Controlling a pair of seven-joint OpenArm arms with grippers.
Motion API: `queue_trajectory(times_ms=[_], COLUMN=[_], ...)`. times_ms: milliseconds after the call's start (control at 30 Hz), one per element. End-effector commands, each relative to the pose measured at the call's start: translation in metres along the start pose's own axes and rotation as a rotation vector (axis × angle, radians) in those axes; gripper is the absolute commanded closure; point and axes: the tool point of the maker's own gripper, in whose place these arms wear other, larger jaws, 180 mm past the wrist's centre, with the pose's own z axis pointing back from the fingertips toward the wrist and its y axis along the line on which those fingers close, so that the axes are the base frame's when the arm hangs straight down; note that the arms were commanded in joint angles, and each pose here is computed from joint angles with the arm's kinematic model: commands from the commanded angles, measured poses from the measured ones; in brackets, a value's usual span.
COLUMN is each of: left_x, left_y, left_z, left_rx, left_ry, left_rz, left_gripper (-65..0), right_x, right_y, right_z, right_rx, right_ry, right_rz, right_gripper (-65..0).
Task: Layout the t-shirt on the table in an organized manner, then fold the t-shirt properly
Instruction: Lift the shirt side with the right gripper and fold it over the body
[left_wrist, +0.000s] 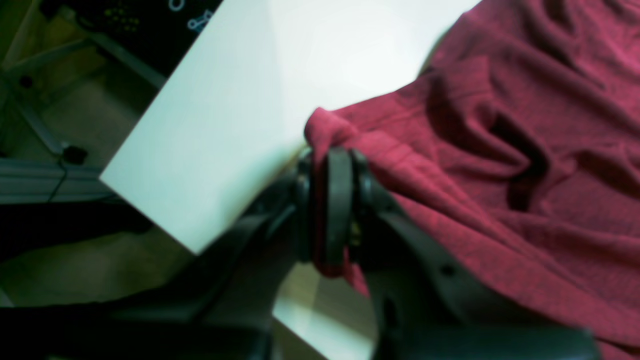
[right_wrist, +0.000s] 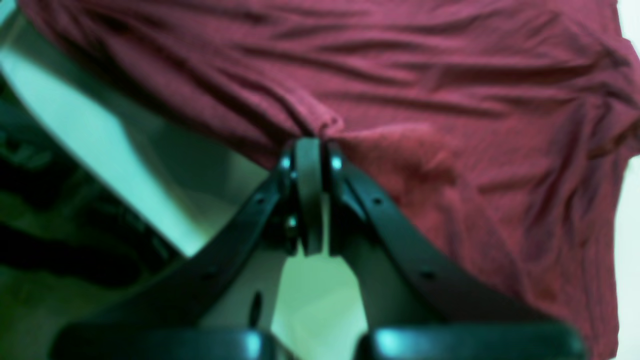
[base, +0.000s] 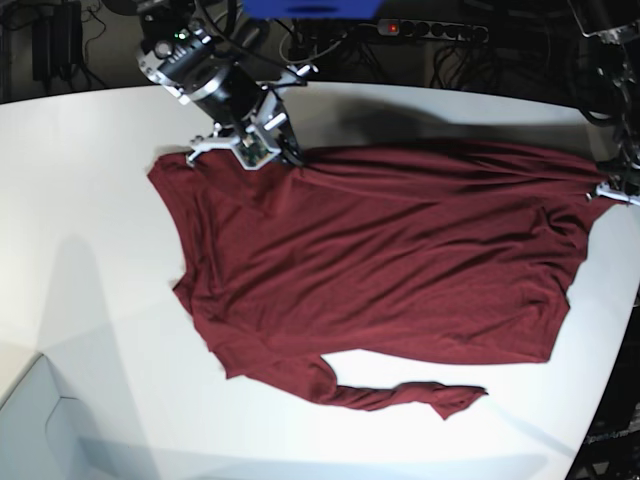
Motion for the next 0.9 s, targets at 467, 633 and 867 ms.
queue_trajectory(times_ms=[467,633,867], left_x=[0.055,0.049,0.059], left_y=[-0.044,-0.031,-0.028], left_z=[-0.014,-0.037,-0.049], left_rx=[-0.074,-0.039,-0.028], left_ry=[-0.095,-0.028,-0.05], left_rz=[-0.012,0.011,0.046], left_gripper=[-3.2,-3.2,-3.2], right_x=[0.024,0.019,0.022], right_y=[-0.027,-0.046,-0.072], right_z=[-0.029,-0.032,-0.031], right_rx=[-0.016,-0.057,-0.119], right_ry=[-0.064,-0.048,-0.056], right_rz=[0.043,0.036,0.033], right_gripper=[0.0,0.0,0.0])
